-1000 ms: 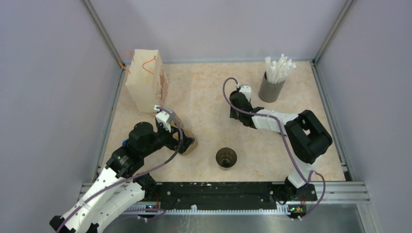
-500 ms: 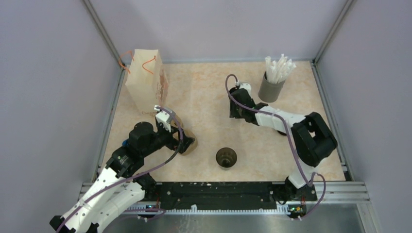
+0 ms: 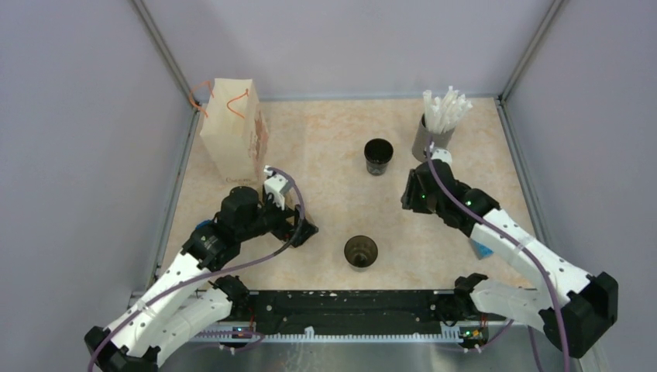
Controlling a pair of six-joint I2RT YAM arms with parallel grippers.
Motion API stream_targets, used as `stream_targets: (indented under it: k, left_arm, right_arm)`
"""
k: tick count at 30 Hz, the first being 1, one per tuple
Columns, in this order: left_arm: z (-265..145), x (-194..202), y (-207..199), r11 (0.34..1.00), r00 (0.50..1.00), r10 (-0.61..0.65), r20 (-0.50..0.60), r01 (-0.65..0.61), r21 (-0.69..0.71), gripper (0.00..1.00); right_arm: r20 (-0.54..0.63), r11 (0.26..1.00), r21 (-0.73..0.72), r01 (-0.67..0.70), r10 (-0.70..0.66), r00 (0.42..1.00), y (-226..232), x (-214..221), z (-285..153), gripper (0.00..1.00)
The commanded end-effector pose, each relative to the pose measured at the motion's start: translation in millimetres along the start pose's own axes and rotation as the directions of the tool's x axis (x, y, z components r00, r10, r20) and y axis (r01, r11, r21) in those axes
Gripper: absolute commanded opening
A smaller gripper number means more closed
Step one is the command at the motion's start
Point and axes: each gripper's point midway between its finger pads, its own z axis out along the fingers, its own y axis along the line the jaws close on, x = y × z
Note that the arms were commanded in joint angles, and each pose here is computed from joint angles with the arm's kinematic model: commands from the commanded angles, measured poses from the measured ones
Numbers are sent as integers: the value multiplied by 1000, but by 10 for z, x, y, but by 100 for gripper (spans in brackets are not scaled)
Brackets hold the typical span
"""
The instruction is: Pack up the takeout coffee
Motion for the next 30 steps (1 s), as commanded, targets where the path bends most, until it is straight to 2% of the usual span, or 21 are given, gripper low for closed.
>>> stream_targets:
  k: [1,5,7,14,22,26,30]
  left_arm:
    - [47,-61,-271,987,999,12,-33,-7,158,98]
    - [168,143,-365,972,985,-39,-170,78,224,93]
    - [233,260,-374,969,968,-57,-245,114,221,91]
    - [449,608,-481,984,917,-9,-398,79,161,91]
    - [623,847,-599,987,887,20,-462,56,149,89]
    - [709,836,-654,985,889,15,-458,66,161,89]
    - [798,699,-687,985,912,9,-410,63,162,88]
  right_arm:
    - [-38,974,219,-52,62,997,-549,261,-261,41]
    - [-15,927,369,-72,84,996,-923,271,-389,39]
    - [-2,917,389,-88,96,995,-968,235,-424,38]
    - [45,870,443,-218,221,974,-1190,202,-344,38]
    - [114,832,462,-308,288,951,-1382,114,-276,36]
    - [134,840,450,-302,271,953,-1408,67,-210,36]
    - [148,887,375,-267,227,962,-1291,-67,-66,38]
